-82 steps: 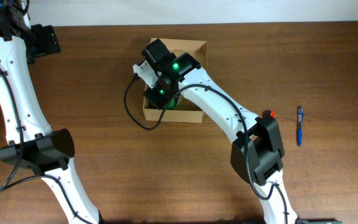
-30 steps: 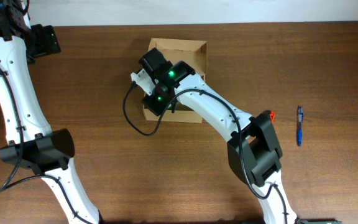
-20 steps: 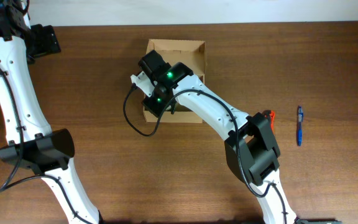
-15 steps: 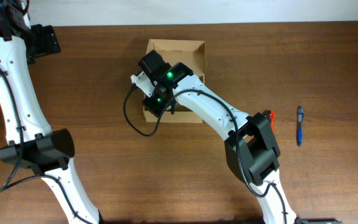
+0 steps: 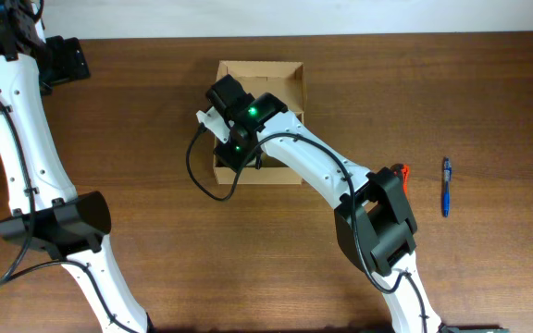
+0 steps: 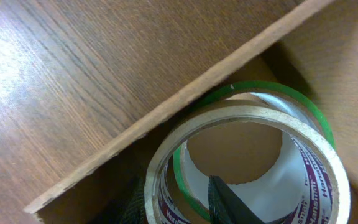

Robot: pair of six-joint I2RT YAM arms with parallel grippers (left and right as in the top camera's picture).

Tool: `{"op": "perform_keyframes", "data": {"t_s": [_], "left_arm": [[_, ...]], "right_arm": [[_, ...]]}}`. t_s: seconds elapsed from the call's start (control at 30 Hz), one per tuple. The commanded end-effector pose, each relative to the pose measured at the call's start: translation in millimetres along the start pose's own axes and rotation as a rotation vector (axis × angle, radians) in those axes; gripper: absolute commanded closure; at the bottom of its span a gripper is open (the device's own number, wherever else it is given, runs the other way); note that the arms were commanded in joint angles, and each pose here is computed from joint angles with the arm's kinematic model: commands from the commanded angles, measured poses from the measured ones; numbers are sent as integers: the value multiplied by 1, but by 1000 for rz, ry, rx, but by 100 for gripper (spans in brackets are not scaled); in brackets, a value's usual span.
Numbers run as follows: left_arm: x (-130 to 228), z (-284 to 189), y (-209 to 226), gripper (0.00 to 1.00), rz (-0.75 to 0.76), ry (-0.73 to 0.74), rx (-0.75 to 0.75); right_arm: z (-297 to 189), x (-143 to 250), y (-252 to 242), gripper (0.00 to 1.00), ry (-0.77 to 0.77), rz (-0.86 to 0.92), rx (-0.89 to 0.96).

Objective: Pack container
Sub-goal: 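Lower the white tape onto the green tape inside the box, then open the right gripper, withdraw, and move over the correction tape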

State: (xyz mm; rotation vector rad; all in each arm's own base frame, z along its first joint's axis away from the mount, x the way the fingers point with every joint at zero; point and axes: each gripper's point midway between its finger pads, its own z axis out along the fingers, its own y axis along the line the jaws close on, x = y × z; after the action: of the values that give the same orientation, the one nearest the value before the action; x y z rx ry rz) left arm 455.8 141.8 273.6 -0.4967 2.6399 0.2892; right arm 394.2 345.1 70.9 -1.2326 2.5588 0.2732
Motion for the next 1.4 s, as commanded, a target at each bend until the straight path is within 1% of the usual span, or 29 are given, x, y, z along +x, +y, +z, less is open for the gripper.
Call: {"op": "perform_keyframes", "data": {"t_s": [0.0, 0.1, 0.27, 0.4, 0.53, 0.7, 0.8, 0.93, 0.97, 1.07, 1.23, 1.37], "left_arm": [[-1, -8, 1, 0, 11, -15, 11], [-1, -8, 1, 1, 11, -15, 11], [-1, -8, 1, 0, 11, -15, 11], [-1, -8, 1, 0, 11, -15, 11], [0, -8, 1, 1, 11, -15, 11], [-1, -8, 1, 0, 11, -15, 11], [-1, -8, 1, 0, 11, -15, 11], [-1, -8, 1, 0, 11, -16, 11], [-1, -8, 1, 1, 11, -16, 11], [-1, -8, 1, 1, 11, -15, 11], [-1, -8, 1, 1, 11, -15, 11], [-1, -8, 1, 0, 11, -15, 11]], "right_arm": [[-3, 2, -16, 65, 4, 10, 56], [-22, -6, -26, 59, -43, 22, 72], [-63, -20, -37, 53, -130, 37, 101], [-89, -26, -36, 51, -169, 33, 111], [-110, -29, -35, 51, -202, 31, 128], [-139, -22, -66, 51, -201, 59, 315], [-159, -13, -83, 51, -206, 105, 355], [-184, 15, -117, 51, -193, 203, 409], [-189, 23, -125, 49, -192, 233, 417], [-204, 57, -149, 47, -186, 340, 425], [-210, 129, -175, 47, -170, 536, 406], [-197, 191, -179, 47, -109, 692, 374]]}}
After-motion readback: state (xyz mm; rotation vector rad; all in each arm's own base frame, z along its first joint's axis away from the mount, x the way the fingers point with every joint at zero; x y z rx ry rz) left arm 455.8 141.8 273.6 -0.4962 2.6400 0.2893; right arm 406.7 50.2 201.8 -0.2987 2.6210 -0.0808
